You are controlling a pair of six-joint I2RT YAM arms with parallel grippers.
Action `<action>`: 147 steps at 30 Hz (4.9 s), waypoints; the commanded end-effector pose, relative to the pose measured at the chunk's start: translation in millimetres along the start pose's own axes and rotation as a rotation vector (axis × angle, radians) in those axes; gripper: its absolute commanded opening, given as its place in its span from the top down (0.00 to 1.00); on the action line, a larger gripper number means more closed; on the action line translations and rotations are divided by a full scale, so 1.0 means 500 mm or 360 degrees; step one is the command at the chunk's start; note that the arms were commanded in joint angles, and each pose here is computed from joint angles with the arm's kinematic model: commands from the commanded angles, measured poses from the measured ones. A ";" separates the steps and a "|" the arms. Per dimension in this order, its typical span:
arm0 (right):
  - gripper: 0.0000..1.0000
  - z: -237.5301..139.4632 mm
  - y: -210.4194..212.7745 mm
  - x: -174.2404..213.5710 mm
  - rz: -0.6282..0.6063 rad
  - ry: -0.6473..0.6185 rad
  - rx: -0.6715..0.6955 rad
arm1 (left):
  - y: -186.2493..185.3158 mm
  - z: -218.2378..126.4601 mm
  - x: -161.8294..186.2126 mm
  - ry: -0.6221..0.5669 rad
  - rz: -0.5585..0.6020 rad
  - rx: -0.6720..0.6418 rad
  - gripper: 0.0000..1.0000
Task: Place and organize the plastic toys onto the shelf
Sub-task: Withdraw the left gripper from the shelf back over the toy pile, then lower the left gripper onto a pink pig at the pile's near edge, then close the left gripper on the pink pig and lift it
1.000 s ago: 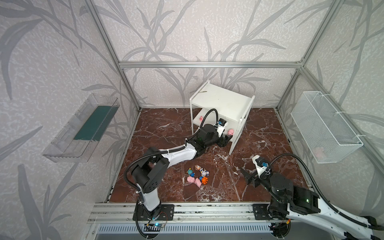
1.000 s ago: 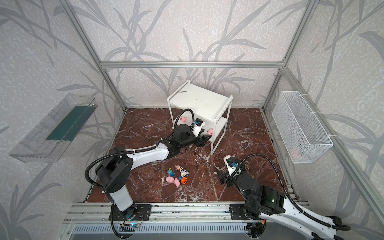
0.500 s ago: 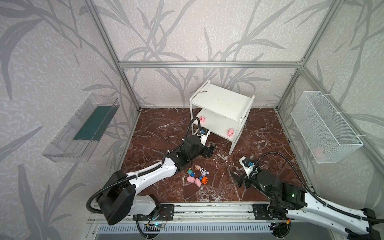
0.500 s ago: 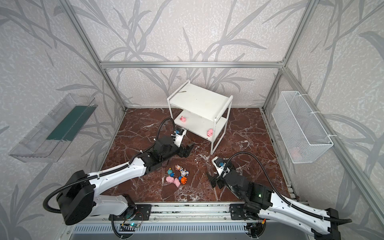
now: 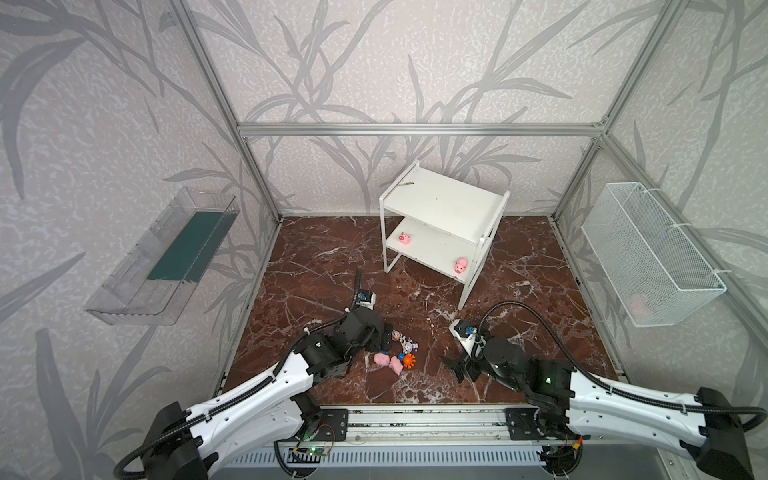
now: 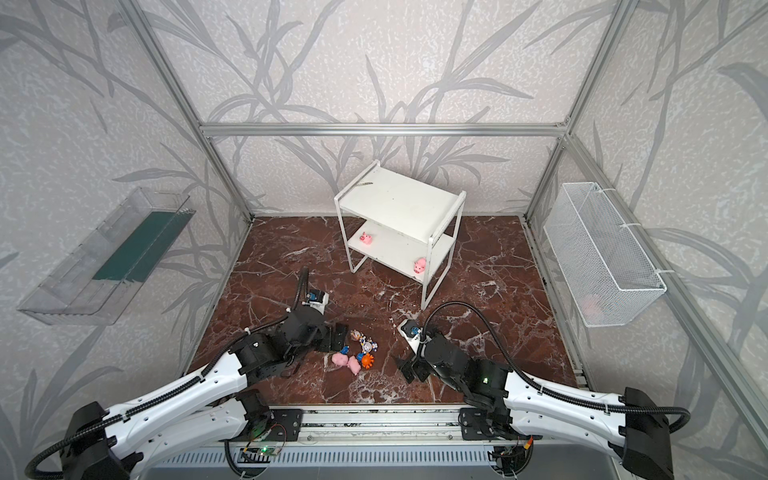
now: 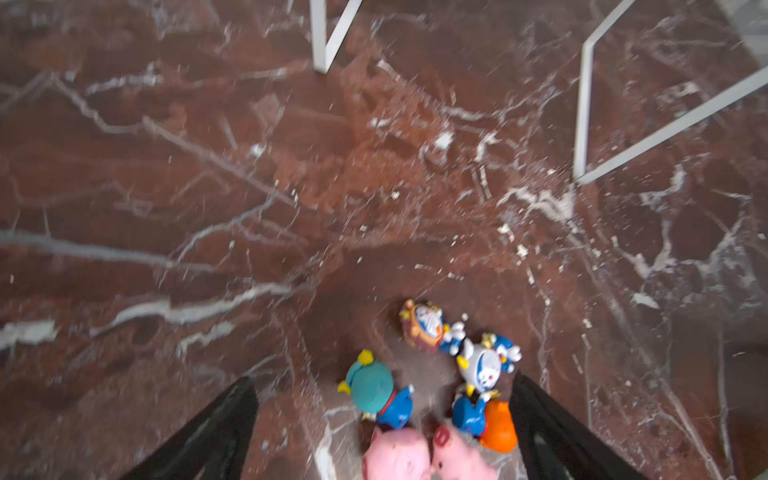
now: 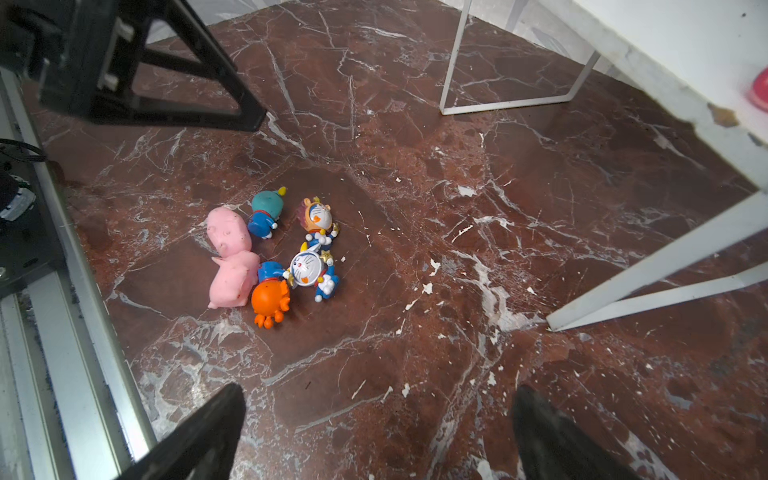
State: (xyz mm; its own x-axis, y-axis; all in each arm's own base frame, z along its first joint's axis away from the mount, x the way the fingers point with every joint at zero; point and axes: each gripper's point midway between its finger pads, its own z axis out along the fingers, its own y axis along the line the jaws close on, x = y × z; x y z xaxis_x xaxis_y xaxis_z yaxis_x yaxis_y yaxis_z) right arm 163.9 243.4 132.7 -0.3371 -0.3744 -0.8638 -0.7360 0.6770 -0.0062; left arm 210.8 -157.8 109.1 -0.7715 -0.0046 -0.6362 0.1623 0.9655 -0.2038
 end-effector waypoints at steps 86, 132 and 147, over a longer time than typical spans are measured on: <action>0.01 0.027 -0.003 0.011 -0.0074 -0.0007 0.0047 | 0.130 -0.009 0.239 0.0568 -0.0370 -0.0359 0.77; 0.01 0.024 -0.018 0.019 -0.0105 -0.0030 0.0109 | -0.068 0.029 0.180 0.0651 0.0090 0.0098 0.67; 0.01 0.029 -0.018 0.007 -0.0150 -0.0022 0.0115 | -0.053 0.034 0.135 0.0606 0.0430 0.0065 0.47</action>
State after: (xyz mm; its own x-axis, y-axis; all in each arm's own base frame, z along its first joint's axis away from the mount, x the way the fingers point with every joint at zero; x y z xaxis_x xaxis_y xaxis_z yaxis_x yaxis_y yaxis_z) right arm 174.1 242.6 111.8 -0.2831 -0.4427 -0.8508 -0.7261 0.6785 -0.1115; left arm 162.5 -197.9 66.3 -0.8693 0.3295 -0.3684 0.4054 0.9017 -0.1502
